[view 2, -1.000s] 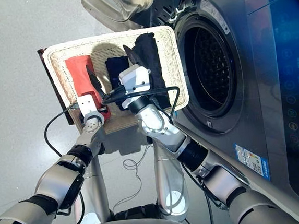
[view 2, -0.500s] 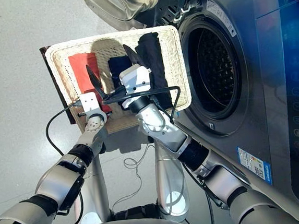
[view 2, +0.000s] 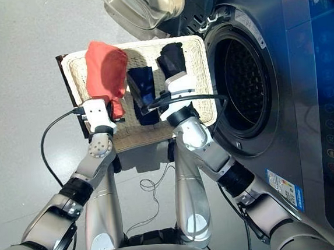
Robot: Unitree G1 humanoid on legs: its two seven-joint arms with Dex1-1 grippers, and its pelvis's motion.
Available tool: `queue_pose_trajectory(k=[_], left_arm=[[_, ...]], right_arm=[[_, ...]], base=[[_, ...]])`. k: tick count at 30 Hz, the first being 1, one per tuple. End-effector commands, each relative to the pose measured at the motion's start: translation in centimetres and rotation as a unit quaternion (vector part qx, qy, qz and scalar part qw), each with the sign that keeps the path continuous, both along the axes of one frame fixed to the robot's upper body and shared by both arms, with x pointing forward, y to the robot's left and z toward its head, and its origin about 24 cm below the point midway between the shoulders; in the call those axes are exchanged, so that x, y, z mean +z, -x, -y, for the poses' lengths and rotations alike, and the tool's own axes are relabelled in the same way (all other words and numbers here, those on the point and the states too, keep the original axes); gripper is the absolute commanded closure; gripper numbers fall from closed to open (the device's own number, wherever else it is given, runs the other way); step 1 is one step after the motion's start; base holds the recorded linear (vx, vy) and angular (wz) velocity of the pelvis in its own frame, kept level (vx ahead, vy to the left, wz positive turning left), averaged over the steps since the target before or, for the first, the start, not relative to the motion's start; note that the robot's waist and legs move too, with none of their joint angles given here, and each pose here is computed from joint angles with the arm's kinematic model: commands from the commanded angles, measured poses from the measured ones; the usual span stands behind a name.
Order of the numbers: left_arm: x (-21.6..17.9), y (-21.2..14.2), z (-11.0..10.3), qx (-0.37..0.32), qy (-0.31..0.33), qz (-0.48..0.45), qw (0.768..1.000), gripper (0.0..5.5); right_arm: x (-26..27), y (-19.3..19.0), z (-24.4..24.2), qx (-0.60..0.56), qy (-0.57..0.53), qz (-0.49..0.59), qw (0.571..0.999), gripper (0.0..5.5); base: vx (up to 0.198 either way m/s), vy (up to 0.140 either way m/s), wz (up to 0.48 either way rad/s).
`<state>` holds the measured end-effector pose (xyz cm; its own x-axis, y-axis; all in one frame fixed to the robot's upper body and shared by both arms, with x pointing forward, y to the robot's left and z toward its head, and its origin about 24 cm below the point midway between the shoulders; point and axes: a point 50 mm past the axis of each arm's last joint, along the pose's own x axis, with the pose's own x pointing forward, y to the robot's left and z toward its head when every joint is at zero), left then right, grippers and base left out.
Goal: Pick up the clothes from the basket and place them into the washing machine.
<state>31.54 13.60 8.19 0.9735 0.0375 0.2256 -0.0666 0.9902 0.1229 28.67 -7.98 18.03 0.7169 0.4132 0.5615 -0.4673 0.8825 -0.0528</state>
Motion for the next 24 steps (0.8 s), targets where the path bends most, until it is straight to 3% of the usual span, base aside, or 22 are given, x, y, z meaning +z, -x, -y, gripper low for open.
queue_pose_trajectory(k=[1, 7, 12, 24], left_arm=[[4.9, 1.9, 1.6, -0.062, 0.011, 0.148, 0.987, 5.50], [7.5, 4.0, 1.3, -0.096, -0.019, 0.220, 0.970, 5.50], [9.4, 5.8, 3.6, -0.174, -0.047, 0.277, 0.944, 5.50], [10.0, 6.3, 4.8, -0.207, -0.098, 0.303, 0.925, 5.50]], right_arm=[[3.6, 2.0, 0.6, 0.042, -0.051, 0.075, 0.995, 0.00], [3.4, 1.9, 0.5, 0.086, -0.053, 0.042, 0.994, 0.00], [4.1, 1.5, -0.4, 0.135, -0.040, 0.024, 0.990, 0.00], [6.4, 1.4, -3.6, 0.225, -0.002, 0.032, 0.974, 0.00]], base=[[0.000, 0.000, 0.000], [0.000, 0.000, 0.000], [0.000, 0.000, 0.000], [0.000, 0.000, 0.000]])
